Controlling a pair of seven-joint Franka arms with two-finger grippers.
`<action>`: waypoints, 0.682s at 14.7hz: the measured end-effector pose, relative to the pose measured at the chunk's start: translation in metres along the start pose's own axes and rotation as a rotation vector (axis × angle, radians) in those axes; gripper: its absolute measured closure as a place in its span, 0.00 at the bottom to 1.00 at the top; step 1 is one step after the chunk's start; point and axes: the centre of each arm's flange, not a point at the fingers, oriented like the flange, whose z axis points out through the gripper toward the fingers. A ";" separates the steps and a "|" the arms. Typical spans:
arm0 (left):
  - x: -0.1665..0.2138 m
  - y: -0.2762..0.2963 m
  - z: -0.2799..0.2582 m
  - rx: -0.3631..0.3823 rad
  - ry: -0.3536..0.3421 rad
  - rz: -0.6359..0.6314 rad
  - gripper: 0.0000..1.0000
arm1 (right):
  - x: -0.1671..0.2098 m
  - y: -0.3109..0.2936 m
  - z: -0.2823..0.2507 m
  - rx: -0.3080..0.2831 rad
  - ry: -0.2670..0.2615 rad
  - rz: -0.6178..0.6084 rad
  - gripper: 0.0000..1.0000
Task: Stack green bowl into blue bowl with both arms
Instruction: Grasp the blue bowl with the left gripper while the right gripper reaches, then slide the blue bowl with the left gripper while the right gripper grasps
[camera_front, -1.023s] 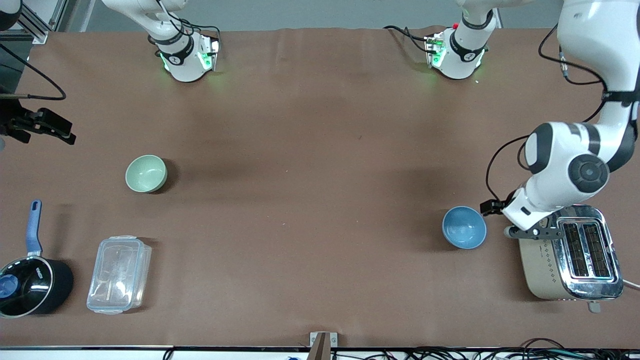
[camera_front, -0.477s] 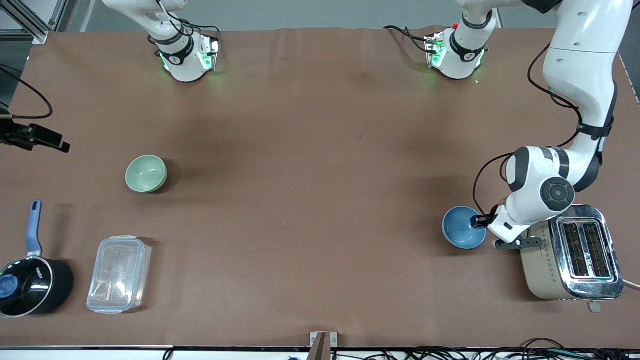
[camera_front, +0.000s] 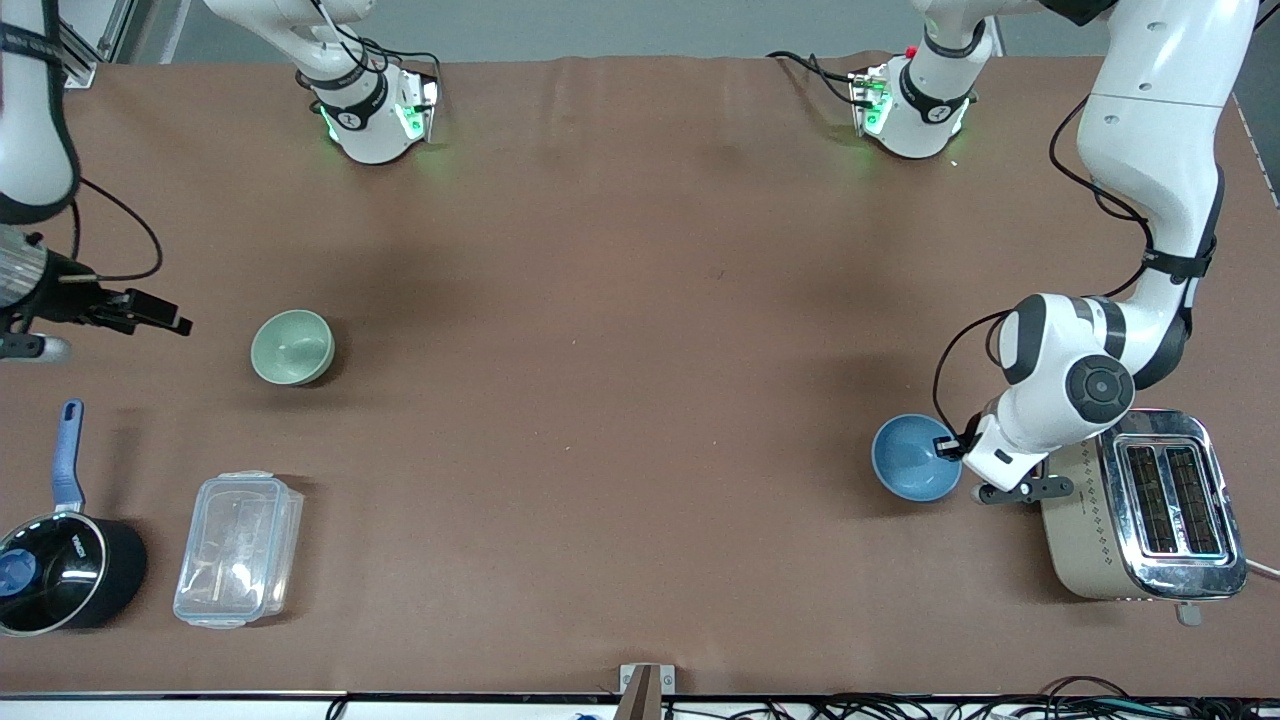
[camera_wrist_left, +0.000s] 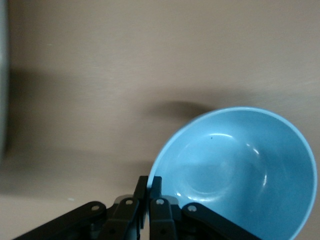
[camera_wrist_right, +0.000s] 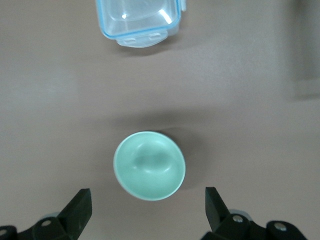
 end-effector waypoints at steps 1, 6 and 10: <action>-0.005 0.024 -0.003 -0.024 -0.001 -0.036 0.95 | -0.003 0.006 0.019 -0.006 -0.007 0.003 0.00; -0.073 0.187 -0.032 -0.135 -0.068 -0.150 0.95 | -0.003 0.033 0.097 0.016 -0.065 0.002 0.04; -0.158 0.305 -0.036 -0.133 -0.102 -0.173 0.95 | -0.012 0.055 0.157 0.149 -0.095 -0.009 0.06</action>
